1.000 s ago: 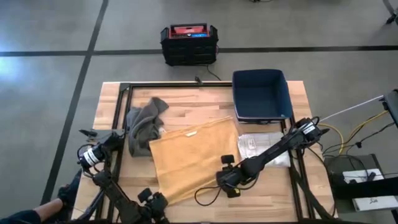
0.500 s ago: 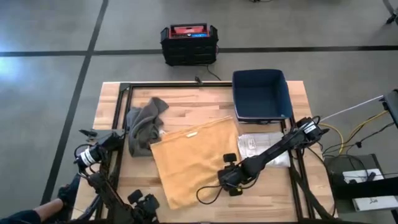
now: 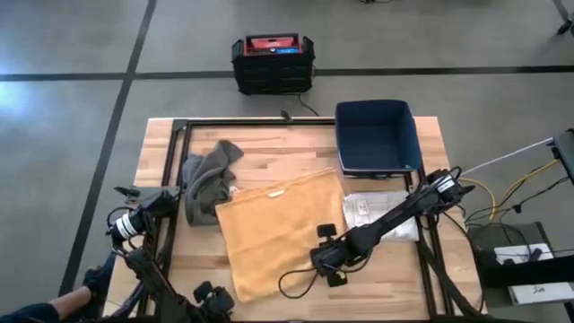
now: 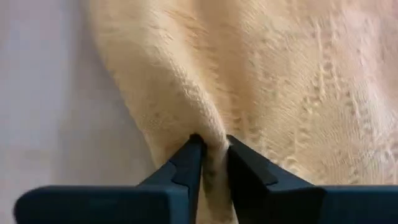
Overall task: Fold towel
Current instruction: Fold the yellow towel
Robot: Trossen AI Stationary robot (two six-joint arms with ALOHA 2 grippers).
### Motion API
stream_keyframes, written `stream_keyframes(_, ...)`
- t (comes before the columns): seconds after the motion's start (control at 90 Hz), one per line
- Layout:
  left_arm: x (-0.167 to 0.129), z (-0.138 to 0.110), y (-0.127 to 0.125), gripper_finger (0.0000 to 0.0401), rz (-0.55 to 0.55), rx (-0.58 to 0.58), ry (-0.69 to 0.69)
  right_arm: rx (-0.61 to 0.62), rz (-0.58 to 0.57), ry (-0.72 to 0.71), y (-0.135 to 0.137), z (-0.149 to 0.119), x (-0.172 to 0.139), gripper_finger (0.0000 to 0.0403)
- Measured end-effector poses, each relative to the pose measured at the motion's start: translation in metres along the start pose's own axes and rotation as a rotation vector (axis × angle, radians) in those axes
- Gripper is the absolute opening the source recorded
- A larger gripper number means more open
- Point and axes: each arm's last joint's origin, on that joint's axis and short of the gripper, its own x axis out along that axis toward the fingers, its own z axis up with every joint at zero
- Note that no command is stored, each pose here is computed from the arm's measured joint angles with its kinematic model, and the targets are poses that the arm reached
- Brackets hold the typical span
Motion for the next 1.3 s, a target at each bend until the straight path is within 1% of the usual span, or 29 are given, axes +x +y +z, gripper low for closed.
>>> stream_keyframes(0.133, 0.001, 0.002, -0.001, 0.0074, -0.009, -0.008, -0.017, -0.024, 0.114, 0.003, 0.006, 0.009, -0.008, 0.0118)
stream_keyframes(0.189, 0.001, 0.002, -0.001, 0.0074, -0.01, -0.009, -0.019, -0.034, 0.138, -0.031, 0.01, 0.014, -0.011, 0.0139)
stream_keyframes(0.256, 0.001, 0.003, -0.001, 0.0074, -0.01, -0.01, -0.024, -0.066, 0.165, -0.134, 0.017, 0.023, -0.013, 0.0164)
stream_keyframes(0.356, 0.002, 0.004, 0.0, 0.0074, -0.011, -0.01, -0.058, -0.154, 0.196, -0.32, 0.028, 0.038, -0.01, 0.0192)
stream_keyframes(0.411, 0.002, 0.005, 0.0, 0.0074, -0.014, -0.011, -0.088, -0.182, 0.174, -0.418, 0.034, 0.046, -0.003, 0.0203)
stream_keyframes(0.456, 0.002, 0.007, -0.001, 0.0074, -0.018, -0.014, -0.108, -0.19, 0.125, -0.467, 0.036, 0.05, 0.006, 0.0208)
stream_keyframes(0.522, 0.002, 0.008, -0.001, 0.0074, -0.02, -0.017, -0.122, -0.204, 0.038, -0.512, 0.038, 0.057, 0.019, 0.0212)
stream_keyframes(0.578, 0.002, 0.008, -0.001, 0.0074, -0.021, -0.018, -0.125, -0.217, -0.025, -0.512, 0.039, 0.062, 0.032, 0.0211)
stream_keyframes(0.689, 0.002, 0.009, -0.001, 0.0074, -0.021, -0.02, -0.125, -0.226, -0.117, -0.504, 0.043, 0.074, 0.056, 0.0202)
stream_keyframes(0.8, 0.002, 0.009, -0.002, 0.0074, -0.028, -0.024, -0.124, -0.241, -0.106, -0.449, 0.047, 0.081, 0.076, 0.0191)
stream_keyframes(0.922, 0.002, 0.009, -0.002, 0.0074, -0.03, -0.025, -0.124, -0.241, -0.11, -0.436, 0.051, 0.09, 0.084, 0.0179)
stream_keyframes(1.067, 0.003, 0.01, -0.003, 0.0074, -0.033, -0.03, -0.126, -0.204, -0.163, -0.434, 0.05, 0.091, 0.087, 0.0157)
stream_keyframes(1.133, 0.003, 0.01, -0.004, 0.0074, -0.042, -0.035, -0.127, -0.178, -0.225, -0.424, 0.044, 0.091, 0.089, 0.0134)
stream_keyframes(1.167, 0.003, 0.01, -0.004, 0.0074, -0.049, -0.039, -0.127, -0.156, -0.259, -0.419, 0.04, 0.091, 0.089, 0.0116)
stream_keyframes(1.211, 0.003, 0.01, -0.006, 0.0074, -0.059, -0.046, -0.126, -0.139, -0.288, -0.409, 0.035, 0.091, 0.09, 0.0087)
stream_keyframes(1.278, 0.003, 0.01, -0.007, 0.0074, -0.072, -0.056, -0.126, -0.127, -0.305, -0.396, 0.031, 0.09, 0.09, 0.0034)
stream_keyframes(1.3, 0.003, 0.01, -0.007, 0.0074, -0.076, -0.061, -0.126, -0.123, -0.308, -0.394, 0.031, 0.091, 0.09, 0.0022)
